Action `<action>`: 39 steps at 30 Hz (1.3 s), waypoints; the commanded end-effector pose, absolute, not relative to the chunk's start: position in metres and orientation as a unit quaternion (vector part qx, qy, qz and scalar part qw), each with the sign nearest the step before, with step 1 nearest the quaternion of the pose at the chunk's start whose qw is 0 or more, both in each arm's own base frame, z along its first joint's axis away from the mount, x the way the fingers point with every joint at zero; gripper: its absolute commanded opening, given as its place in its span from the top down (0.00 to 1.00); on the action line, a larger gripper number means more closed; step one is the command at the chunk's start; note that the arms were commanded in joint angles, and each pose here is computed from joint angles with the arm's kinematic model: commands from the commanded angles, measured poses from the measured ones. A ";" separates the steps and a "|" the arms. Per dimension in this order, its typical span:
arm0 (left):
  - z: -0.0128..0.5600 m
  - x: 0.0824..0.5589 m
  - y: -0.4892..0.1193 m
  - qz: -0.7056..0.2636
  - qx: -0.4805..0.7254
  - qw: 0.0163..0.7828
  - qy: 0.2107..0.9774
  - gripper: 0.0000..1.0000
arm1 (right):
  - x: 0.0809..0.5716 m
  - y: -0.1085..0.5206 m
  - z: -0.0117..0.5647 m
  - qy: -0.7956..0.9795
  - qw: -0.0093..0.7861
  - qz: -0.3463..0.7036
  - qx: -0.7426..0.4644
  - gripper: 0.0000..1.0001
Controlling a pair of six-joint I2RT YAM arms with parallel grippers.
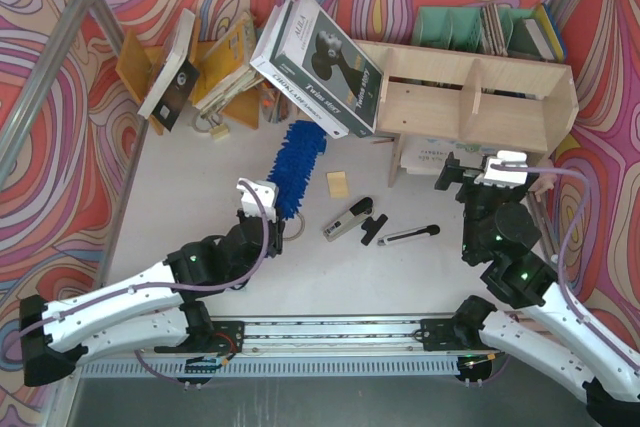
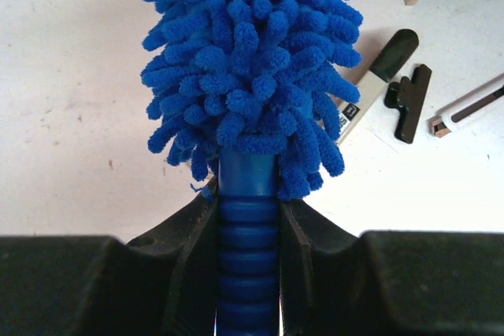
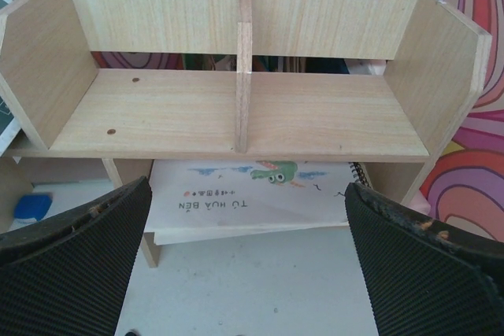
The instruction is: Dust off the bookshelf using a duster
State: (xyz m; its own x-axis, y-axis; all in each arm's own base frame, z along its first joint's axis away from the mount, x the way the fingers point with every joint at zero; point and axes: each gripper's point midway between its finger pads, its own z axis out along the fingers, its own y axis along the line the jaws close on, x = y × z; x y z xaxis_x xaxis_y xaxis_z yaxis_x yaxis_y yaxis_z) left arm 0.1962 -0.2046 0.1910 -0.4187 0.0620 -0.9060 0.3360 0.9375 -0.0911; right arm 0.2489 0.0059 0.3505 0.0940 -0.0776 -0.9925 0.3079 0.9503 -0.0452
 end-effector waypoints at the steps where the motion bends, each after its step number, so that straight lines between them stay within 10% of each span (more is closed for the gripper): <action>1: 0.217 0.211 -0.188 -0.135 0.051 0.571 0.808 1.00 | 0.253 0.008 0.352 0.657 0.736 -0.136 0.085 0.01; 29: 0.091 0.197 -0.198 -0.125 0.010 0.468 0.875 1.00 | 0.248 0.005 0.355 0.653 0.741 -0.128 0.090 0.01; 39: 0.153 0.223 -0.208 -0.114 0.045 0.519 0.846 1.00 | 0.248 0.004 0.356 0.653 0.741 -0.127 0.093 0.01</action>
